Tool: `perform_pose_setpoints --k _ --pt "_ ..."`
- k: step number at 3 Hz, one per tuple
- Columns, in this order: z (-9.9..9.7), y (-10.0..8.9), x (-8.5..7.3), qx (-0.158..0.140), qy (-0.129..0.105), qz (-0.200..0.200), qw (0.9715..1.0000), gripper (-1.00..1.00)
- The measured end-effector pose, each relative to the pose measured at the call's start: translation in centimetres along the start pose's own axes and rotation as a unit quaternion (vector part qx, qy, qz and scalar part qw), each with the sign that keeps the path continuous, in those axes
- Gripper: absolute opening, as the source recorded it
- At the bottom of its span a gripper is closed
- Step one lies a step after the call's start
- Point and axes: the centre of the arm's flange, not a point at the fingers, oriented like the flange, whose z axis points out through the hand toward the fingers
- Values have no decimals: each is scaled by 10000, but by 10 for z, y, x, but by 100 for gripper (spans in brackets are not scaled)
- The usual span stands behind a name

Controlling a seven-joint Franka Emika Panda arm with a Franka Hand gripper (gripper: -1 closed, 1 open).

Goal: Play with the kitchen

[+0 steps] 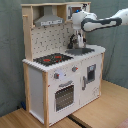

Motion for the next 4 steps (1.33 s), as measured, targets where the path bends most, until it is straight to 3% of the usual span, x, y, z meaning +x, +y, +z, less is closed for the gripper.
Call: perform_pose_setpoints --k 1,2,4 --pt "-58 -37 -27 179 568 -335 9977 -100" --pt "-87 -82 -44 479 905 -719 9921 -100" --pt "-96 -153 -56 1066 1239 -1388 9767 -100"
